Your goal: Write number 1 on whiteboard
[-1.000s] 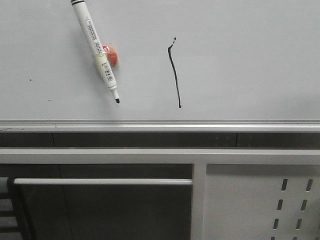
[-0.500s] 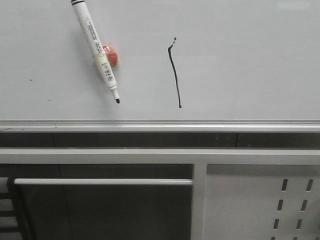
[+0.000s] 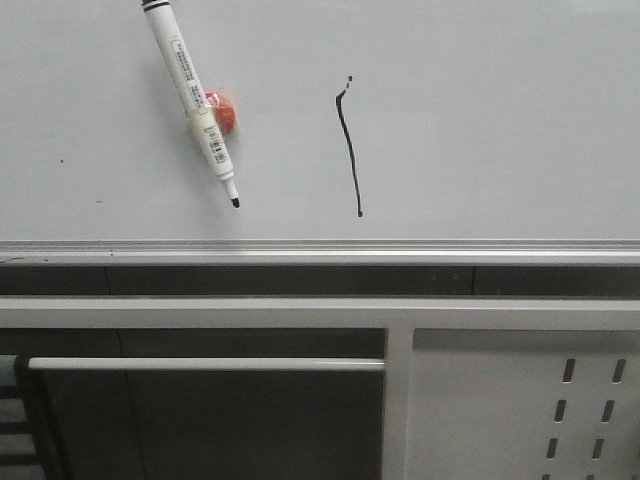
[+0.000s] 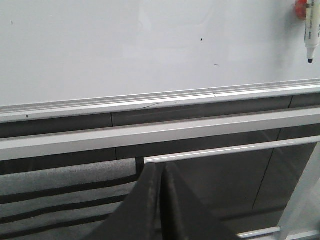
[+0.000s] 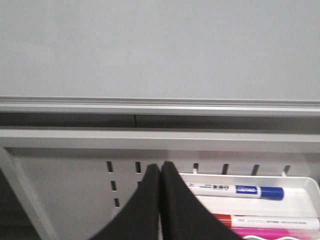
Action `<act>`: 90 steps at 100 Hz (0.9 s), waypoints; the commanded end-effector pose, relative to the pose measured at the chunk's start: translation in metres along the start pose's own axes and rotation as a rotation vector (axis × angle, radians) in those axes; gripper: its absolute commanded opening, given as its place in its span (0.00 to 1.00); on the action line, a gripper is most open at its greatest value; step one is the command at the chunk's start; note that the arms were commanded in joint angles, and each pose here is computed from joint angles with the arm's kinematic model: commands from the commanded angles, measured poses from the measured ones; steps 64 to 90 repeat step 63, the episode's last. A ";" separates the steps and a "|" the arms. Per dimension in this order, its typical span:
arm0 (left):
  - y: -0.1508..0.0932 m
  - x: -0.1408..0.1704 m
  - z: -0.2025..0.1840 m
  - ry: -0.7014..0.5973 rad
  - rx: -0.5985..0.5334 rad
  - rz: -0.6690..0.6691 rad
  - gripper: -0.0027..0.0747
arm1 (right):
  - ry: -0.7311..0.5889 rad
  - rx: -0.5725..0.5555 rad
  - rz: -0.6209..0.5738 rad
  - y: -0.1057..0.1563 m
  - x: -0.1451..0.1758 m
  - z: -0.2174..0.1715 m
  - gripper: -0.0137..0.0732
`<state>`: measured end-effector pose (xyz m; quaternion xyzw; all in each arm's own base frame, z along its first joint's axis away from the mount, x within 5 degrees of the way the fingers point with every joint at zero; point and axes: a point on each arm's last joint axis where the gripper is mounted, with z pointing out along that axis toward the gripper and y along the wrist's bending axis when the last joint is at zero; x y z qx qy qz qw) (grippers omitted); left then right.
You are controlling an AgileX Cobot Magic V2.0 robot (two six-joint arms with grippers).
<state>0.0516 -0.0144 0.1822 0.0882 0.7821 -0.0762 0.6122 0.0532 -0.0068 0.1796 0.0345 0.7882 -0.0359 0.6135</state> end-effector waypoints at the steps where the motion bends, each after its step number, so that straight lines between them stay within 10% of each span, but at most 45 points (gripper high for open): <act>1: 0.001 0.000 0.000 -0.075 -0.015 -0.002 0.01 | -0.016 0.043 0.003 -0.002 0.006 0.002 0.07; 90: 0.001 0.000 0.000 -0.075 -0.015 -0.002 0.01 | -0.023 0.049 0.005 -0.003 0.006 0.002 0.07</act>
